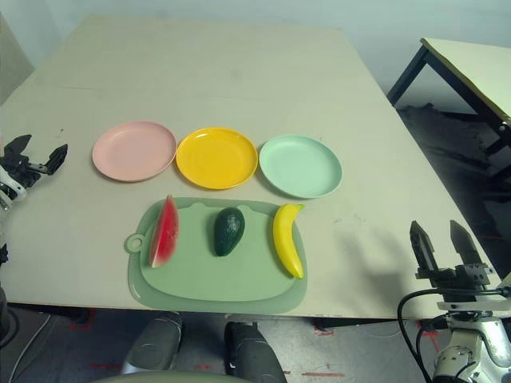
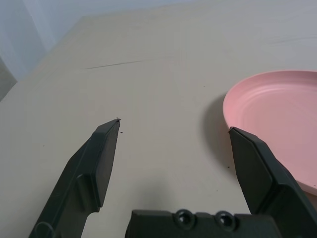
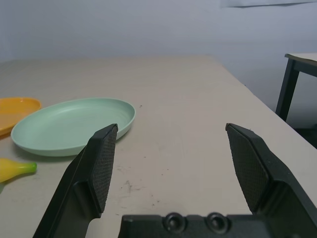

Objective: Place the fruits into color-matched plates.

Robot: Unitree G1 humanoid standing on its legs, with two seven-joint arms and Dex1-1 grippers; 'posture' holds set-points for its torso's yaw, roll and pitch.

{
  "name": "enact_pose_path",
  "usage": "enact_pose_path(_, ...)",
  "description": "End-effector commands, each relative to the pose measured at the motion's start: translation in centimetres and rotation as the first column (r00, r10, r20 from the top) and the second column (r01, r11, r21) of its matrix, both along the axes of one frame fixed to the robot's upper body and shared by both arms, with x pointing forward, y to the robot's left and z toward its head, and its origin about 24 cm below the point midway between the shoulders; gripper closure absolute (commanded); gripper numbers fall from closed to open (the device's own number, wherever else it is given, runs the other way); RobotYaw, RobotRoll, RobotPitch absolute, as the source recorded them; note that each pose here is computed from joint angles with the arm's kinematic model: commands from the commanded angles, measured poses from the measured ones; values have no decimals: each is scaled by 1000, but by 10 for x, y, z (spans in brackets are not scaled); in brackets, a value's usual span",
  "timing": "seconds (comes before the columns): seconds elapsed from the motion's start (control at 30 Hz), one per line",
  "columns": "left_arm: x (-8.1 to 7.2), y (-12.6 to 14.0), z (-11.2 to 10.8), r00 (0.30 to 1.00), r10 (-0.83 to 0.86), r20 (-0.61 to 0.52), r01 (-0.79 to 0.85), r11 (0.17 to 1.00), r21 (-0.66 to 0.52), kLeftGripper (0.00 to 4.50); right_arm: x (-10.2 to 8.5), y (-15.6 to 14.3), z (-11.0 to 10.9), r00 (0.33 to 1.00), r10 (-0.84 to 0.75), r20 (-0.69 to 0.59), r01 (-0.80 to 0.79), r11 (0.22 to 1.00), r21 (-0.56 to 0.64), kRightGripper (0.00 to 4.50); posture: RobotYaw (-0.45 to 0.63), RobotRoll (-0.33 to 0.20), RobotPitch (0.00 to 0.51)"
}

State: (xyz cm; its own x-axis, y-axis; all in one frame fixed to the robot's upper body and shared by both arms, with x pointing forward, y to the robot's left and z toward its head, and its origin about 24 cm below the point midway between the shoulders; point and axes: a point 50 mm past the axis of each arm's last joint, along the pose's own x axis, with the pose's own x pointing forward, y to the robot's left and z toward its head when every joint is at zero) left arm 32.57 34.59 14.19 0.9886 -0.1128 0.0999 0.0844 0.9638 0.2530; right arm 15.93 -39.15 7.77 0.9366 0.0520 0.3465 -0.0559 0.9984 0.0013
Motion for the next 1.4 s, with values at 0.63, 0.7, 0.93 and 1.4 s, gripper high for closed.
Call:
enact_pose_path(0.63, 1, -7, 4, 993, -120, 18, 121, 992, -42, 0, -27, 1, 1, 999, -31, -34, 29, 999, -40, 157, 239, 0, 139)
enact_pose_path(0.7, -1, -18, 6, 960, -279, 18, 279, 958, -57, 0, -34, 2, 3, 998, -30, -50, 27, 998, -53, 157, 230, 0, 148)
enact_pose_path(0.93, -21, -43, 33, 622, -780, -64, 779, 625, -53, 0, -50, 10, 23, 974, 76, -212, -119, 973, -198, 157, 177, 0, 160)
enact_pose_path(1.4, -30, -86, 43, 267, -932, -245, 959, 281, -24, 0, 21, 87, 143, 911, 123, -392, -378, 627, -681, 157, 122, 0, 160)
